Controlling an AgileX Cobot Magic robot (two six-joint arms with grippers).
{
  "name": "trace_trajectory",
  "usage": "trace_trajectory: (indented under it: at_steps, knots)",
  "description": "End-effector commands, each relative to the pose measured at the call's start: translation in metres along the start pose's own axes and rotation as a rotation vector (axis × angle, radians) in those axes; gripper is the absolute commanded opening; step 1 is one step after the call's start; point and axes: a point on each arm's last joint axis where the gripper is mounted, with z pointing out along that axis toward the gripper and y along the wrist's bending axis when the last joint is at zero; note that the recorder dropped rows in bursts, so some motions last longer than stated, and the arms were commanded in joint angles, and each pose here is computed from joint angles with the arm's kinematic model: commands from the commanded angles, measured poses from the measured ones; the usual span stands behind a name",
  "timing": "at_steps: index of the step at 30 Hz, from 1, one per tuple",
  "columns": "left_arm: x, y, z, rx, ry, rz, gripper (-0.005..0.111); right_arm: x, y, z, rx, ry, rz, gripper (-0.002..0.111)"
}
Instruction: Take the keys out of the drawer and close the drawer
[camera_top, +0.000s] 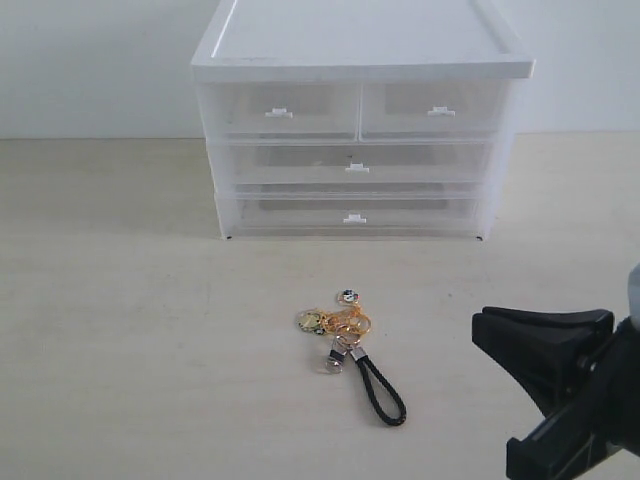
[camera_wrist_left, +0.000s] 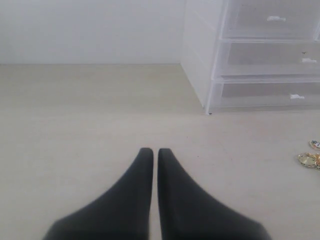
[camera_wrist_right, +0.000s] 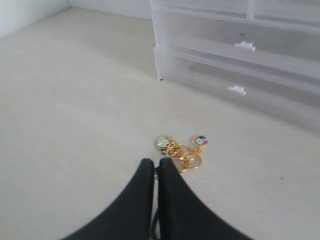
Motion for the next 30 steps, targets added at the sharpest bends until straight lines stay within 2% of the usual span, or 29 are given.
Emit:
trace_trajectory:
  at_steps: [1,6,12,16,18,24,30]
  knots:
    - [0.001,0.001,0.0,-0.007,0.0,0.0,0.004,-0.002,-0.002,-0.001,0.021,-0.026,-0.278,0.0]
    - [0.001,0.001,0.0,-0.007,0.0,0.0,0.004,-0.003,-0.005,-0.005,0.03,-0.026,-0.287,0.0]
    - [0.001,0.001,0.0,-0.007,0.0,0.0,0.004,0.0,-0.027,-0.035,0.186,0.019,-0.123,0.0]
    - [0.001,0.001,0.0,-0.007,0.0,0.0,0.004,-0.006,-0.036,-0.065,0.34,-0.157,0.105,0.0]
    - [0.001,0.001,0.0,-0.007,0.0,0.0,0.004,-0.011,-0.038,-0.079,0.413,-0.277,0.162,0.0]
    - [0.001,0.001,0.0,-0.007,0.0,0.0,0.004,-0.014,-0.035,-0.104,0.547,-0.467,0.155,0.0]
    - [0.001,0.001,0.0,-0.007,0.0,0.0,0.004,-0.013,-0.035,-0.107,0.591,-0.478,0.157,0.0]
